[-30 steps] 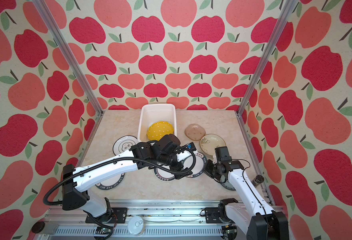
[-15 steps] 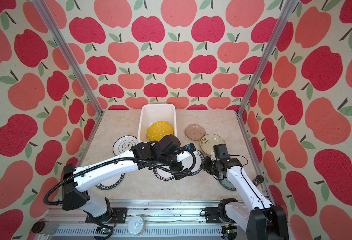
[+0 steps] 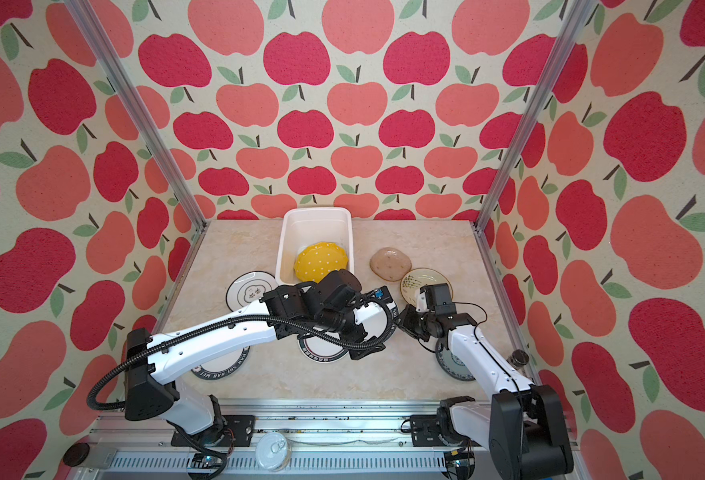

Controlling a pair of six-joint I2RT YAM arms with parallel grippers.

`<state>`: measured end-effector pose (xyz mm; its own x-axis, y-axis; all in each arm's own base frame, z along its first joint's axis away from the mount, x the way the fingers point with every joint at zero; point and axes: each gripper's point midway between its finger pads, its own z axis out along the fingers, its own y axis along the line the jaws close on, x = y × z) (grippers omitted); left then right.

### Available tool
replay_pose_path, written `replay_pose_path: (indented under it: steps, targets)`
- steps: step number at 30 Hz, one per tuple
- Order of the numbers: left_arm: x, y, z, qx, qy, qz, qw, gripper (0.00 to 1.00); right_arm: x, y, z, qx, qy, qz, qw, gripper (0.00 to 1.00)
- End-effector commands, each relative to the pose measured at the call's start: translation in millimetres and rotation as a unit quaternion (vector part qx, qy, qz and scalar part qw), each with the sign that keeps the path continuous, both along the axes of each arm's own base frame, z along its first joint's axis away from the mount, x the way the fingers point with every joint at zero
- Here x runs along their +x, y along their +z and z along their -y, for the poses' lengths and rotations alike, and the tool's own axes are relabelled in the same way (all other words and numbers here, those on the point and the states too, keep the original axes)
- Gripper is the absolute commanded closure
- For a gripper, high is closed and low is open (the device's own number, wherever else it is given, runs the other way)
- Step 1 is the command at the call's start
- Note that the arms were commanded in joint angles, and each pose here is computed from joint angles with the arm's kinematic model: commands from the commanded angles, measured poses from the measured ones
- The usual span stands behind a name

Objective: Place the plates into the plastic bin on the countertop

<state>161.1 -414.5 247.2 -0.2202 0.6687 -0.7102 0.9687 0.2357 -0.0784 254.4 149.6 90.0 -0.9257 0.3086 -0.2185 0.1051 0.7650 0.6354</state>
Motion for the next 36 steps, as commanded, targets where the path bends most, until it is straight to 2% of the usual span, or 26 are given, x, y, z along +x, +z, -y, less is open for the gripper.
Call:
replay_pose_path:
  steps: [1,10,16,20,25,29,36]
  targets:
    - [-3.7,-2.4,-2.7,0.008,0.003,-0.01,1.0,0.01,5.1,7.1,-16.6,0.035,0.033,0.024,0.999,0.73]
    - [-2.4,-5.5,-2.0,0.015,0.004,-0.013,1.0,0.01,12.2,6.9,-34.9,0.062,0.056,0.031,0.996,0.73]
    - [-1.3,-7.2,-3.4,0.017,0.006,-0.014,1.0,0.01,12.6,-1.2,-28.8,0.039,0.042,0.015,0.998,0.73]
    - [0.1,-8.1,-4.5,0.015,0.008,-0.014,1.0,0.01,7.1,-2.1,-14.6,0.0,0.02,0.001,1.0,0.65]
    - [1.7,-7.5,-7.3,0.009,0.012,-0.011,1.0,0.01,-8.5,-10.5,7.6,-0.027,-0.015,-0.029,0.999,0.49]
    - [6.0,-1.8,-11.4,-0.005,0.024,-0.005,1.0,0.01,-14.1,-20.8,16.8,-0.003,-0.043,-0.05,0.998,0.43]
    - [15.2,3.8,-20.1,-0.022,0.047,0.006,0.999,0.01,-10.3,-39.5,7.5,0.05,-0.059,-0.074,0.994,0.4]
